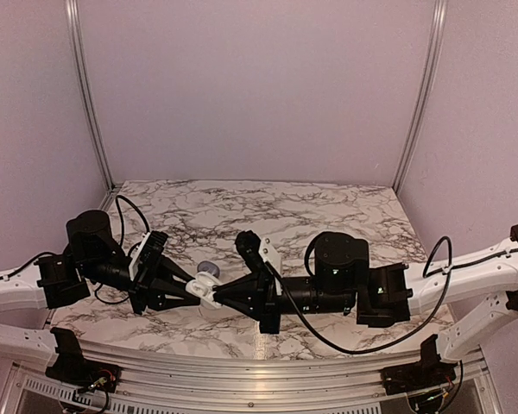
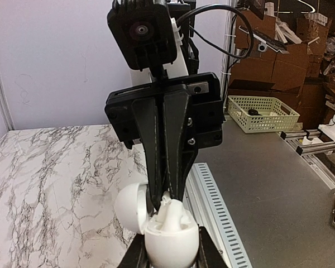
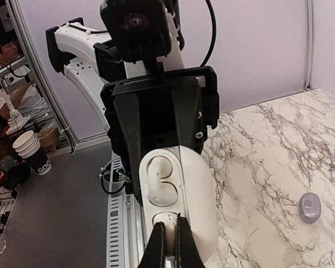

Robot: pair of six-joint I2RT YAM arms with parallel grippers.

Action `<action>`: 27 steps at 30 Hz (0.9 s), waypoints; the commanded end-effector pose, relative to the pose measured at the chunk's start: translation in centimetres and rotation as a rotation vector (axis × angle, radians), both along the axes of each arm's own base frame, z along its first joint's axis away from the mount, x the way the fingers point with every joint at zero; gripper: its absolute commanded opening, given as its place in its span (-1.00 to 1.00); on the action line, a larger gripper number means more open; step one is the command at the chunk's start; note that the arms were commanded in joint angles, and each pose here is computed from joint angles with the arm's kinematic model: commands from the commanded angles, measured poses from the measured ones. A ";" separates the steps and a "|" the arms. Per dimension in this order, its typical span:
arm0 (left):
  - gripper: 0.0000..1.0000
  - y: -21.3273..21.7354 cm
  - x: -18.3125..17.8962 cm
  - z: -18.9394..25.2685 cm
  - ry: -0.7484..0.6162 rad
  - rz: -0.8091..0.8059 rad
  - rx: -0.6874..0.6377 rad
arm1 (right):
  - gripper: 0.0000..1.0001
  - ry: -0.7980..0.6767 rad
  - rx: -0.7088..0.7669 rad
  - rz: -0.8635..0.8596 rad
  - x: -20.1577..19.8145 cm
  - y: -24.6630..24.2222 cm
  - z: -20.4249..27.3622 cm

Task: Insert the wireless bluetooth earbuds into the charging case
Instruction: Insert the right earbud into the right side groove of the charging case.

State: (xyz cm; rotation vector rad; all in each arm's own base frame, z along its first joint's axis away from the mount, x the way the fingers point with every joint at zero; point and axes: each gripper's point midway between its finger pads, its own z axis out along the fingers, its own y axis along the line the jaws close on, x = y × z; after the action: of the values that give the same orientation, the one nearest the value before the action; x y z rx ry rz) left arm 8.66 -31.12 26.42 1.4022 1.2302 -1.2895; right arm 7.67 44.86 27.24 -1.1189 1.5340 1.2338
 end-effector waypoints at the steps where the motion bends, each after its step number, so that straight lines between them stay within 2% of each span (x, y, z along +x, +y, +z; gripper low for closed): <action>1: -1.00 0.2 0.1 2.7 -0.051 0.025 -0.101 | -1.00 -0.003 0.020 0.017 -0.7 0.0 -0.2; 16: -1.00 0.5 0.4 2.9 -0.056 0.057 -0.115 | -1.00 -0.003 -0.009 -0.003 -1.4 0.8 -0.5; 17: -1.00 0.5 0.4 2.9 -0.056 0.057 -0.114 | -0.98 -0.002 -0.011 -0.010 -1.3 0.8 -0.3; 23: -1.00 0.4 0.5 2.8 -0.056 0.058 -0.111 | -0.52 0.005 -0.004 -0.052 -0.7 0.3 1.1; 27: -1.00 0.3 0.6 2.7 -0.052 0.057 -0.106 | -0.44 0.009 0.011 -0.040 -1.0 0.0 2.3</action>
State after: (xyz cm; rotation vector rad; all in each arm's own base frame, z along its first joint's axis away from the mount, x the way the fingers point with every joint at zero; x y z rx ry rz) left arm 9.01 -30.85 26.91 1.3412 1.2394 -1.2756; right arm 7.22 45.13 27.63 -1.0772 1.5458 1.2012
